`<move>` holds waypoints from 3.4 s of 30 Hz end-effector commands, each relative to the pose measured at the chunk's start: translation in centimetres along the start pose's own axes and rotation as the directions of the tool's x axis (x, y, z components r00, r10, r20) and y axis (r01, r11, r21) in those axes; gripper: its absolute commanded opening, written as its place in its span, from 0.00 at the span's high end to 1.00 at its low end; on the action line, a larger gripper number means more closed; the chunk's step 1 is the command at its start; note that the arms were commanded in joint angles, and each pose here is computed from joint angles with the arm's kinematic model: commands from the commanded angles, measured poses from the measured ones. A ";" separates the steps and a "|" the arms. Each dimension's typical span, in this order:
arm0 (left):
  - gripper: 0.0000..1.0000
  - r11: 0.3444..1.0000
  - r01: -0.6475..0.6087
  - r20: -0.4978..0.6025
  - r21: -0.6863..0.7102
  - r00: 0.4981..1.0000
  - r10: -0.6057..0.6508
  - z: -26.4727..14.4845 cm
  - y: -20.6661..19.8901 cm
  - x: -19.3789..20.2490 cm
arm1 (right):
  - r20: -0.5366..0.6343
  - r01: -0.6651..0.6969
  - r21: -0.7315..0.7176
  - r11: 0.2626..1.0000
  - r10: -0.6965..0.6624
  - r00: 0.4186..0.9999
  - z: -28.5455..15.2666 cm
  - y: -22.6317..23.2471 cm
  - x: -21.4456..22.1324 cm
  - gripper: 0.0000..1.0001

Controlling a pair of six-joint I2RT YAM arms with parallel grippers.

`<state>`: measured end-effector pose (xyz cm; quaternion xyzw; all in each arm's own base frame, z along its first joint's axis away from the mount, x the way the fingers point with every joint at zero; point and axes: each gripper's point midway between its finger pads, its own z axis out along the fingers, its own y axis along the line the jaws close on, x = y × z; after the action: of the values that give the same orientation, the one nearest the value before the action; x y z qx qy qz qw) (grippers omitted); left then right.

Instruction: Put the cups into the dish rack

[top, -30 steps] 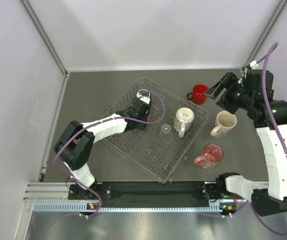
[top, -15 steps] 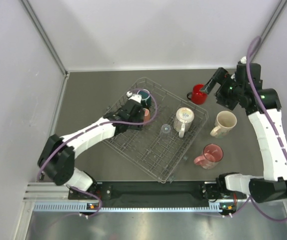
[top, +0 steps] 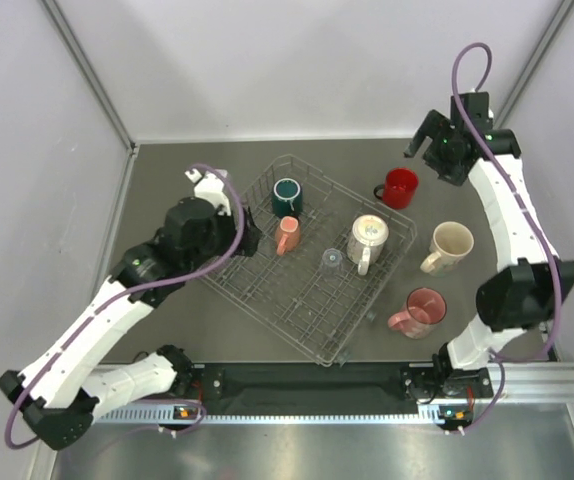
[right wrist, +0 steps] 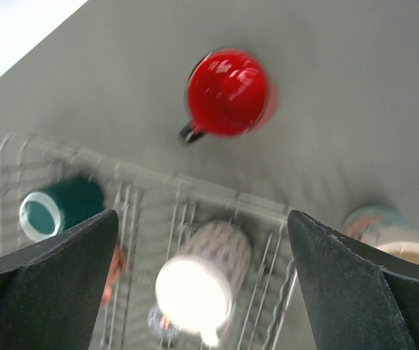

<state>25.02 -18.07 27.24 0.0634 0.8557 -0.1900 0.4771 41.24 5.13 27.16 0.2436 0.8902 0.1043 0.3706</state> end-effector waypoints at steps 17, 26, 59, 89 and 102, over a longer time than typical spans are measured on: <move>0.26 0.981 0.194 0.159 -0.004 0.969 -0.191 -11.6 1.5 -5.3 | -0.005 0.037 0.200 0.979 -0.037 0.999 14.2 -3.5 -3.2 0.41; 0.27 0.979 0.202 0.159 0.001 0.967 -0.199 -11.1 1.2 -5.6 | -0.077 0.088 0.249 0.965 -0.071 0.994 16.5 -5.6 -0.7 0.44; 0.29 0.945 0.215 0.161 0.245 0.953 -0.258 -11.5 -5.7 -12.5 | 0.078 0.010 -0.029 1.000 -0.008 0.997 8.6 1.2 -6.7 1.00; 0.25 0.439 0.446 -0.363 0.780 0.894 -0.262 -7.6 -21.5 -17.2 | 0.196 0.069 -0.827 0.557 0.171 0.965 -21.5 8.1 6.3 1.00; 0.27 0.261 0.732 -0.658 0.629 0.681 -0.321 -9.1 -21.9 -15.7 | 0.411 0.207 -0.817 0.538 0.292 0.864 -24.2 5.0 5.9 1.00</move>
<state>22.01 -34.53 47.90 0.0401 0.7123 -0.6884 0.1309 22.47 13.86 36.10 0.0936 0.6926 0.4590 0.5485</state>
